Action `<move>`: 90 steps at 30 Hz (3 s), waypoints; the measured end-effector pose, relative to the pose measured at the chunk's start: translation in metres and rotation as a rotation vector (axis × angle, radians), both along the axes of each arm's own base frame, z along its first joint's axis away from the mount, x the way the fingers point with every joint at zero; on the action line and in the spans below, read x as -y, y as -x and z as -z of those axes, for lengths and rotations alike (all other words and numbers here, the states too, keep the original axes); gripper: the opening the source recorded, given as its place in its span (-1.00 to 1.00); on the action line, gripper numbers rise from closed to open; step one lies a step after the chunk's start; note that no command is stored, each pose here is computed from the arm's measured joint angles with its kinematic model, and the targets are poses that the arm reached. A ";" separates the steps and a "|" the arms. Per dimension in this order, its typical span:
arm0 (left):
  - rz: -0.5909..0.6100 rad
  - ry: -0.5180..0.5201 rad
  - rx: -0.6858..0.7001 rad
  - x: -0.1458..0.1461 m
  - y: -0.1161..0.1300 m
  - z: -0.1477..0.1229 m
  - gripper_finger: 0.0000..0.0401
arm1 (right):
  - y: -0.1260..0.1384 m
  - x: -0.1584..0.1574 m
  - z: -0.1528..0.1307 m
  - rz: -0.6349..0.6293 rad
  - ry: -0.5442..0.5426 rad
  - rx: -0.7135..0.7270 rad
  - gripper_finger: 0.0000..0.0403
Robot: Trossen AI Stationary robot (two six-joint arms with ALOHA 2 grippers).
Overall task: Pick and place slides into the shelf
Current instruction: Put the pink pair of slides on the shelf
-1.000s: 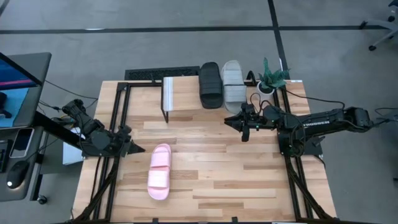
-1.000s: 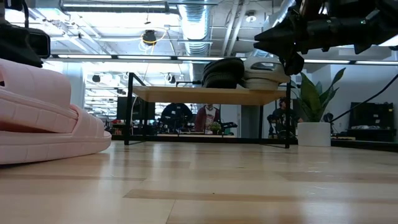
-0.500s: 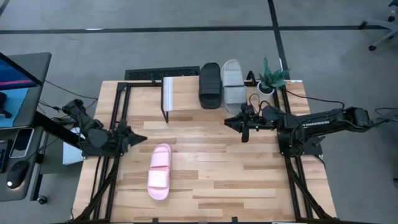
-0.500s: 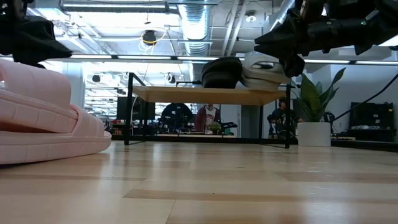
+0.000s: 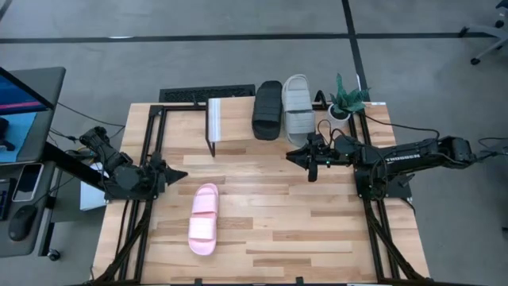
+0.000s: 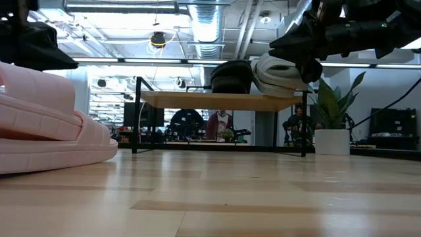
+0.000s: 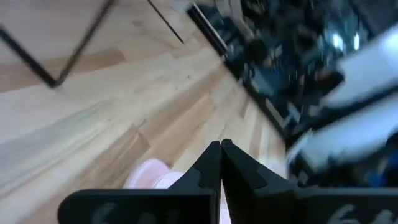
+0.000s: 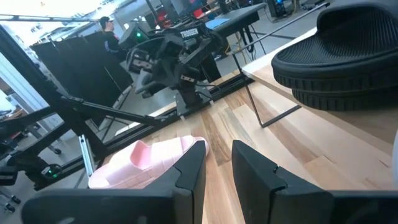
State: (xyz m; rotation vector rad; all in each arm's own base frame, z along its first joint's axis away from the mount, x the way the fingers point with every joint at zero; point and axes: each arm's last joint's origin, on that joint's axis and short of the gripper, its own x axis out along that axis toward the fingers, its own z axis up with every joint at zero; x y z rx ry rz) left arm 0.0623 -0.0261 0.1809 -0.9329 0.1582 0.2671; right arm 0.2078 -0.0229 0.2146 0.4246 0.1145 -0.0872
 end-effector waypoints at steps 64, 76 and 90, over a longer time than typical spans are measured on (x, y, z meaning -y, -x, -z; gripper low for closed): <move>0.241 0.540 -0.384 0.016 0.002 0.020 -0.27 | 0.001 0.000 0.005 -0.001 -0.002 -0.053 -0.66; 0.217 0.522 -0.432 0.031 -0.015 0.022 -0.27 | 0.001 0.000 0.008 -0.001 -0.005 -0.091 -0.66; 0.232 0.484 -0.423 0.043 -0.029 0.023 -0.27 | 0.001 -0.006 -0.001 -0.033 0.084 -0.005 -0.66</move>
